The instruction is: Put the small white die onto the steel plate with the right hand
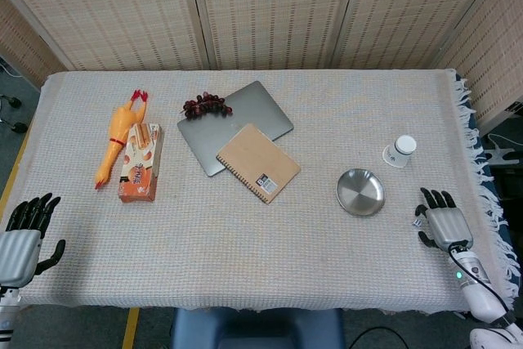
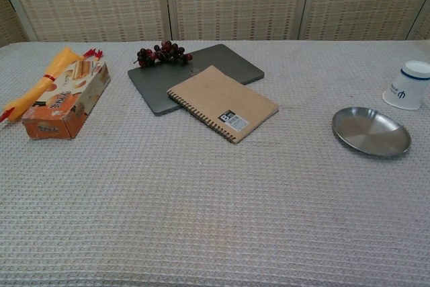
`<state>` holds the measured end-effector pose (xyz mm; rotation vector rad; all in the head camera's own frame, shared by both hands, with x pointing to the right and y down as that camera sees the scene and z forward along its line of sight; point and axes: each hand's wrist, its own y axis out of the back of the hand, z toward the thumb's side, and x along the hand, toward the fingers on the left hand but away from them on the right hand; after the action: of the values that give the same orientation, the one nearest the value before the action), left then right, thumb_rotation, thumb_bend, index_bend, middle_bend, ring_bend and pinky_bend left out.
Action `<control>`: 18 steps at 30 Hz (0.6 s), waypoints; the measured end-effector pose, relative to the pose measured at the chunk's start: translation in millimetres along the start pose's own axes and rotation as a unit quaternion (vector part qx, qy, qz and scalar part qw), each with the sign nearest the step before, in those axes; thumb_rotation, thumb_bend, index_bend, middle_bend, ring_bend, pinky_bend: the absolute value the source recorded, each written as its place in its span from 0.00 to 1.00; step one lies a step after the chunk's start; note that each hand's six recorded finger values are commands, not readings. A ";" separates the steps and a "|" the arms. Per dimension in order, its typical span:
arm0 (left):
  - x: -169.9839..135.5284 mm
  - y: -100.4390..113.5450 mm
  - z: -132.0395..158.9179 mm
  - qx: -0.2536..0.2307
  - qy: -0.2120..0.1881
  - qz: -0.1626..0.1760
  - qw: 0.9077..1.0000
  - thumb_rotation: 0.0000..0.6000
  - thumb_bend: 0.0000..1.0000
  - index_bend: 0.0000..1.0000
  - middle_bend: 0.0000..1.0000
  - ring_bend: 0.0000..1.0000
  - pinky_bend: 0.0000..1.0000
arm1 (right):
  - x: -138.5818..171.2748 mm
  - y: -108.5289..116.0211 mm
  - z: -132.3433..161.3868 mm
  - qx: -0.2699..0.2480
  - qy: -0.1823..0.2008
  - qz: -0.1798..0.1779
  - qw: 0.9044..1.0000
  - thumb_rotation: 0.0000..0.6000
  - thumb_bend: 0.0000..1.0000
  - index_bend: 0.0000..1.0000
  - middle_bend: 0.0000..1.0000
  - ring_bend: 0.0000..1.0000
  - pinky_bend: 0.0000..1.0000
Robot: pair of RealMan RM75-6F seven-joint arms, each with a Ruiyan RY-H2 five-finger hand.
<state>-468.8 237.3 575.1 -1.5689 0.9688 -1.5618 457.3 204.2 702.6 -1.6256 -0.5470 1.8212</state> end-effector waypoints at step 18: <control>1.3 -0.8 -2.3 0.002 0.006 -0.002 1.000 1.00 0.41 0.00 0.00 0.00 0.07 | -11.4 -4.7 5.3 -0.004 0.003 0.000 1.000 1.00 0.27 0.52 0.00 0.00 0.04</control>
<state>-471.0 236.6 576.4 -1.5610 0.9689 -1.5767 453.4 200.2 714.8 -1.6354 -0.5526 1.8169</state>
